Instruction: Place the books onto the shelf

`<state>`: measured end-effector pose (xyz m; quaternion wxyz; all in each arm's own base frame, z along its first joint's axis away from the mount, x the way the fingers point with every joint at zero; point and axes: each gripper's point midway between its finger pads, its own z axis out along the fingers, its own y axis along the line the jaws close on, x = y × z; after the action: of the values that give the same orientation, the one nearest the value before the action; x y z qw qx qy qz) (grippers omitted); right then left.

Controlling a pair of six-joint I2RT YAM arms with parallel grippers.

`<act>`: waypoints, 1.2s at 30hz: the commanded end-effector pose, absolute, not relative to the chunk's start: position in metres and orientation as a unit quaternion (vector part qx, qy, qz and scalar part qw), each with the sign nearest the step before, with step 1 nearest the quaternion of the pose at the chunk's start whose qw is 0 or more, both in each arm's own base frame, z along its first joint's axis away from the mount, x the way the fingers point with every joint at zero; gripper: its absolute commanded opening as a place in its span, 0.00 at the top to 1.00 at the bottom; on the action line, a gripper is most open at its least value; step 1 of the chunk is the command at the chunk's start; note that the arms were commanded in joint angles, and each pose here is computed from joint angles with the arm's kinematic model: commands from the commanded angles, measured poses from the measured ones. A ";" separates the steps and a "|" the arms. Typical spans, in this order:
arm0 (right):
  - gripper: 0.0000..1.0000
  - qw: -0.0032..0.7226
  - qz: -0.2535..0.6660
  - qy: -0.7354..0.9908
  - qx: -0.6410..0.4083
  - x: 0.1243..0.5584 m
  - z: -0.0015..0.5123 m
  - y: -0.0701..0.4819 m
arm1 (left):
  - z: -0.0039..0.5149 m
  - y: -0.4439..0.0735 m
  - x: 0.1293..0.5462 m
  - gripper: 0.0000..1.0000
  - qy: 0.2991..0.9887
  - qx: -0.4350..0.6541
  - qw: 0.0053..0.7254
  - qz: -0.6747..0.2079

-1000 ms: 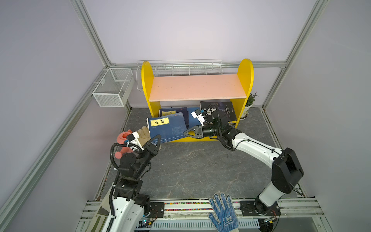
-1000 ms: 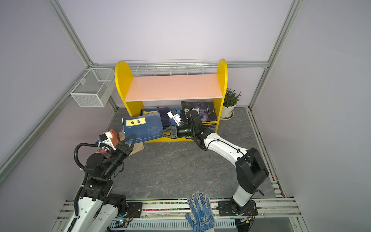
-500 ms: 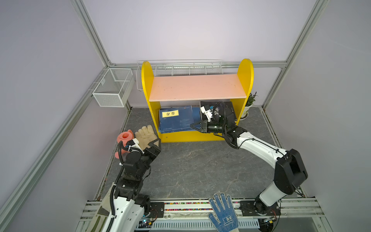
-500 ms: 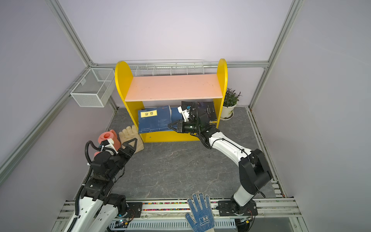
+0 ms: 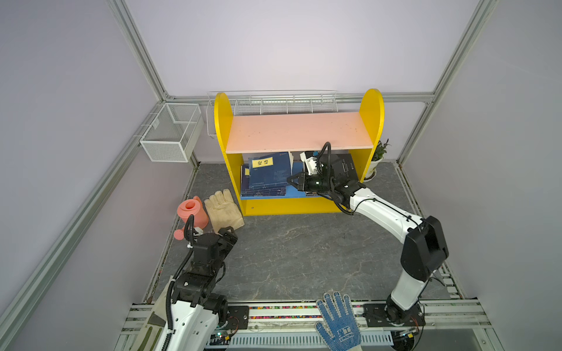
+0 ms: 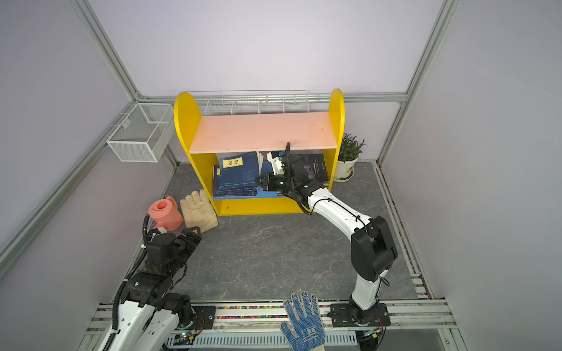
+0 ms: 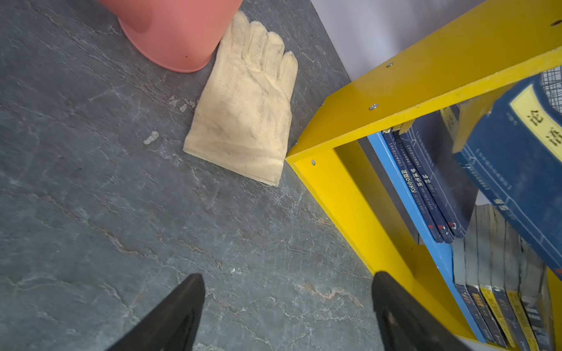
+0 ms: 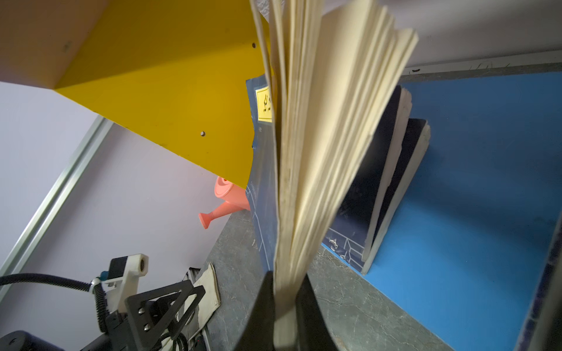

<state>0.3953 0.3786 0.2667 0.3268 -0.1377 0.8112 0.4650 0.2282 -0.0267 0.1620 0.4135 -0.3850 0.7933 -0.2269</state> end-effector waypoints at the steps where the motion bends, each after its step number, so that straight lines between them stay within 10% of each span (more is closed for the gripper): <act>1: 0.91 0.333 0.469 0.804 -0.149 0.402 0.269 0.393 | 0.161 -0.022 0.223 0.14 0.793 -0.397 0.409 -0.215; 17: 0.86 0.318 0.450 0.825 -0.126 0.423 0.240 0.413 | 0.152 -0.025 0.224 0.14 0.802 -0.392 0.397 -0.211; 25: 0.37 0.344 0.404 0.843 -0.091 0.435 0.241 0.397 | 0.152 -0.029 0.227 0.14 0.805 -0.387 0.393 -0.217; 36: 0.18 0.350 0.373 0.855 -0.084 0.435 0.237 0.389 | 0.153 -0.031 0.228 0.14 0.805 -0.386 0.391 -0.223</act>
<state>0.4296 0.4008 0.2346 0.3460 -0.0940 0.8467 0.3931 0.2278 -0.0294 0.1510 0.3914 -0.3852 0.8067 -0.2181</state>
